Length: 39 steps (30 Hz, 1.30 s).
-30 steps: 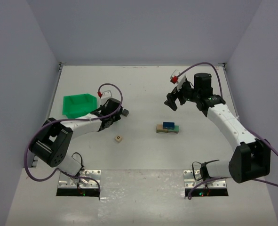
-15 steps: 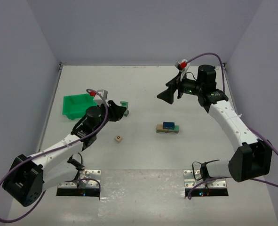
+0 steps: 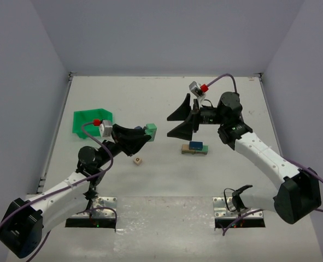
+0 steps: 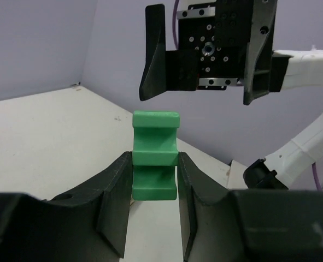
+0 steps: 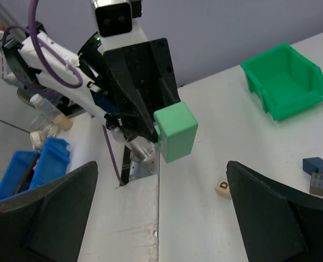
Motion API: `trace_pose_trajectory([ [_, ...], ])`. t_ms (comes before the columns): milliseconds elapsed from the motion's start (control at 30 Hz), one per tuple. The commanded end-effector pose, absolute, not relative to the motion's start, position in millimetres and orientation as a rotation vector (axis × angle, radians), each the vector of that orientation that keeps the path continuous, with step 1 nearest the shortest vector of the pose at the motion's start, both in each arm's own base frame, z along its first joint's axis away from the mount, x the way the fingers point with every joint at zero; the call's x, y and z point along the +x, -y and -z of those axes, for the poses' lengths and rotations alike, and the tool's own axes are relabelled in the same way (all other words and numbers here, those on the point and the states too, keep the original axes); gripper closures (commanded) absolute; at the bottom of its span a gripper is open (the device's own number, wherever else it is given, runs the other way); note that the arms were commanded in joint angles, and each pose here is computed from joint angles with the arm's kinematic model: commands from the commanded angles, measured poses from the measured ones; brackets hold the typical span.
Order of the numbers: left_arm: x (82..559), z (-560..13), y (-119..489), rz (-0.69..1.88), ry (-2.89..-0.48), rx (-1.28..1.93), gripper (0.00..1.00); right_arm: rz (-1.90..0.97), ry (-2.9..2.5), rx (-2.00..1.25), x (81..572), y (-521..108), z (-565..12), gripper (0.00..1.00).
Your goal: Build the wood block tower
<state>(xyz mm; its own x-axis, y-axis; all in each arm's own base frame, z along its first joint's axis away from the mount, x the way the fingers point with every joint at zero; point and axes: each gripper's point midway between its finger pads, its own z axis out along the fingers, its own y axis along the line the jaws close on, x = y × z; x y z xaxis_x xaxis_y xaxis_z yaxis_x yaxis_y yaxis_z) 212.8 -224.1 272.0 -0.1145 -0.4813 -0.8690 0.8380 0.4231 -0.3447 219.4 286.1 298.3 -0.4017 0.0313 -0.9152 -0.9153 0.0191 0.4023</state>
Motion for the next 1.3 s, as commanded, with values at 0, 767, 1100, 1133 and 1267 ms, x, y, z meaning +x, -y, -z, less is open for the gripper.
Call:
trace_pose_trajectory([
  [0, 187, -308, 223, 1.253, -1.042, 0.431, 1.00, -1.547, -1.350, -0.925, 207, -290, -312, 0.05],
  [767, 166, -317, 212, 1.318, -0.948, 0.388, 1.00, -1.550, -1.123, -0.986, 189, -339, -324, 0.31],
  [1100, 163, -316, 212, 1.324, -0.946, 0.389, 1.00, -1.581, -1.077, -1.007, 180, -352, -327, 0.43],
  [1133, 163, -316, 212, 1.324, -0.945, 0.389, 1.00, -1.580, -1.076, -1.004, 180, -352, -327, 0.47],
  [1267, 164, -316, 211, 1.325, -0.947, 0.380, 1.00, -1.586, -1.062, -1.003, 179, -353, -330, 0.63],
])
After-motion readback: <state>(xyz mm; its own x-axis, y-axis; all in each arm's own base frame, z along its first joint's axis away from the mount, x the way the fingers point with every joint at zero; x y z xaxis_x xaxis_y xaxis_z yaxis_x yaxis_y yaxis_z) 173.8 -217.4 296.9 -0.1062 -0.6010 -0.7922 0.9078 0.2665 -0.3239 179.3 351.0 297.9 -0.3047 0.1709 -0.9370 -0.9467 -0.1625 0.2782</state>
